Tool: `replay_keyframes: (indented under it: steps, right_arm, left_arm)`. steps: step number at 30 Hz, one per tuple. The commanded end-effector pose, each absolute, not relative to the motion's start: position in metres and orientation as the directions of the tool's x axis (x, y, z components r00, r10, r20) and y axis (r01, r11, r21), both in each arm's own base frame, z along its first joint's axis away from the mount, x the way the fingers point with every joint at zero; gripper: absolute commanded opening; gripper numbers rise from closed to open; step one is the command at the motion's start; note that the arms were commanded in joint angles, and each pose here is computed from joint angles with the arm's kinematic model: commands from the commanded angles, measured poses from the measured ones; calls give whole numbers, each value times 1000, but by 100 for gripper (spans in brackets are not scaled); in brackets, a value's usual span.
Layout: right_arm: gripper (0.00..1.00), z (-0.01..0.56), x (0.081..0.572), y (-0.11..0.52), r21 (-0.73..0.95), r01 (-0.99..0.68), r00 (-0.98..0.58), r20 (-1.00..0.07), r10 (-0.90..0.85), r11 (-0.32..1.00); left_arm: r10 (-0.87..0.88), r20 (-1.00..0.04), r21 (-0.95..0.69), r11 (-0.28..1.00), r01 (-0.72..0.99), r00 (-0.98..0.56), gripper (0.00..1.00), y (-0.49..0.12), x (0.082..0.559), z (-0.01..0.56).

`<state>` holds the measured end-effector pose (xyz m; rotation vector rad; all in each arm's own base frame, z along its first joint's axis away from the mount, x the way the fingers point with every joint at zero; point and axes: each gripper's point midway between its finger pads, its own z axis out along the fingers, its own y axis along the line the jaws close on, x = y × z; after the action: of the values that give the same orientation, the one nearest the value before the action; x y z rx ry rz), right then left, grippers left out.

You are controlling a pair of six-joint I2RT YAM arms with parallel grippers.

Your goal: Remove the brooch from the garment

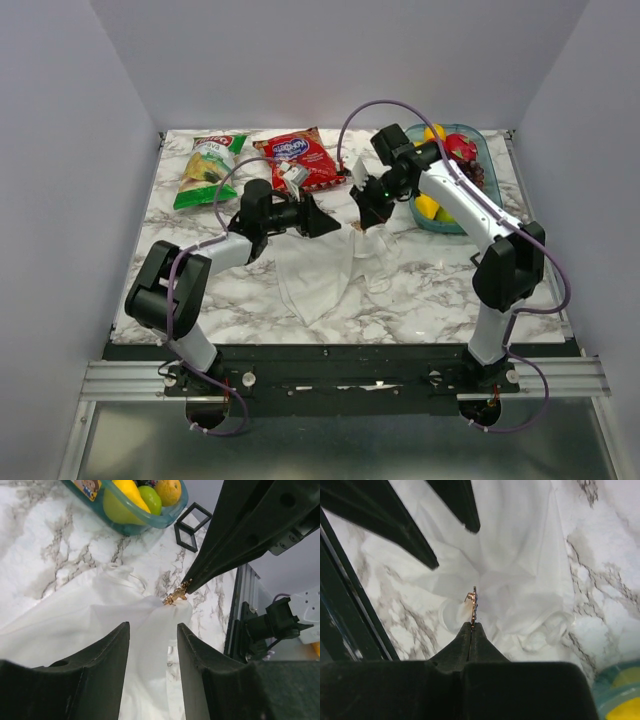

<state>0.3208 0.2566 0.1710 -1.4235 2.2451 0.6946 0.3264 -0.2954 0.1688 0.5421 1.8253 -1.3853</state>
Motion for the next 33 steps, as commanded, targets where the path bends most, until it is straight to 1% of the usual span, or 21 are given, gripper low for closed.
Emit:
replay_keyframes:
  steps: [1, 2, 3, 4, 5, 6, 7, 8, 9, 11, 14, 15, 16, 18, 21, 23, 26, 28, 31, 32, 33]
  right_arm:
    - [0, 157, 306, 201, 105, -970, -242, -315, -918, 220]
    - [0, 150, 298, 180, 102, -986, -155, -225, -962, 134]
    - [0, 146, 285, 146, 113, -986, -128, -63, -990, 120]
    - [1, 143, 280, 129, 104, -990, -94, 4, -996, 94]
    - [0, 149, 267, 110, 85, -996, -24, 45, -999, 27]
    - [0, 131, 242, 72, 150, -988, 53, 201, -978, -23]
    - [0, 126, 228, 56, 187, -980, 119, 255, -959, -72]
    - [0, 125, 222, 46, 186, -978, 146, 277, -950, -96]
    - [1, 118, 213, 41, 217, -973, 146, 291, -946, -84]
    - [1, 117, 209, 43, 227, -973, 109, 286, -952, -43]
    - [0, 125, 226, 69, 172, -985, 7, 195, -981, 28]
    - [1, 123, 227, 81, 188, -981, -18, 149, -989, 47]
    - [0, 133, 238, 93, 154, -986, -43, 105, -994, 59]
    - [0, 135, 240, 111, 180, -977, -110, 26, -994, 113]
    - [1, 141, 239, 145, 237, -961, -173, -124, -977, 140]
    - [0, 141, 237, 154, 265, -953, -191, -158, -969, 145]
    - [0, 138, 236, 159, 294, -945, -198, -169, -966, 142]
    - [1, 139, 238, 160, 288, -947, -197, -174, -965, 141]
    - [0, 140, 245, 164, 271, -951, -203, -192, -960, 147]
    - [0, 141, 246, 166, 270, -950, -211, -198, -957, 154]
    - [0, 140, 248, 167, 268, -950, -221, -203, -954, 163]
  left_arm:
    - [-33, -788, -576, 395, 716, -615, 52, -290, 332, 147]
    - [-35, -782, -579, 410, 705, -622, 51, -290, 334, 142]
    - [-39, -782, -578, 420, 699, -623, 51, -290, 337, 140]
    - [-40, -783, -574, 430, 697, -620, 51, -289, 339, 137]
    - [-41, -784, -566, 457, 686, -620, 51, -287, 344, 132]
    - [-40, -785, -562, 467, 683, -619, 51, -286, 346, 130]
    - [-40, -788, -557, 470, 685, -614, 51, -286, 347, 129]
    - [-38, -789, -554, 475, 684, -613, 51, -285, 348, 127]
    - [-37, -786, -556, 477, 680, -617, 51, -285, 348, 127]
    - [-26, -797, -541, 476, 694, -604, 51, -285, 350, 129]
    - [1, -801, -530, 466, 709, -599, 51, -285, 348, 130]
    - [4, -798, -533, 461, 710, -602, 51, -285, 346, 130]
    - [10, -796, -539, 444, 716, -606, 50, -285, 342, 130]
    - [9, -802, -541, 413, 733, -597, 50, -287, 337, 134]
    - [0, -802, -558, 355, 750, -597, 51, -291, 327, 142]
    - [3, -795, -572, 326, 752, -606, 51, -293, 321, 142]
    - [-18, -783, -595, 313, 740, -622, 51, -297, 322, 145]
    - [-39, -787, -597, 297, 745, -615, 51, -302, 321, 150]
    - [-88, -767, -632, 275, 724, -636, 51, -311, 320, 155]
    - [-101, -738, -666, 269, 696, -667, 51, -314, 320, 152]
    - [-112, -743, -663, 254, 704, -659, 51, -318, 320, 155]
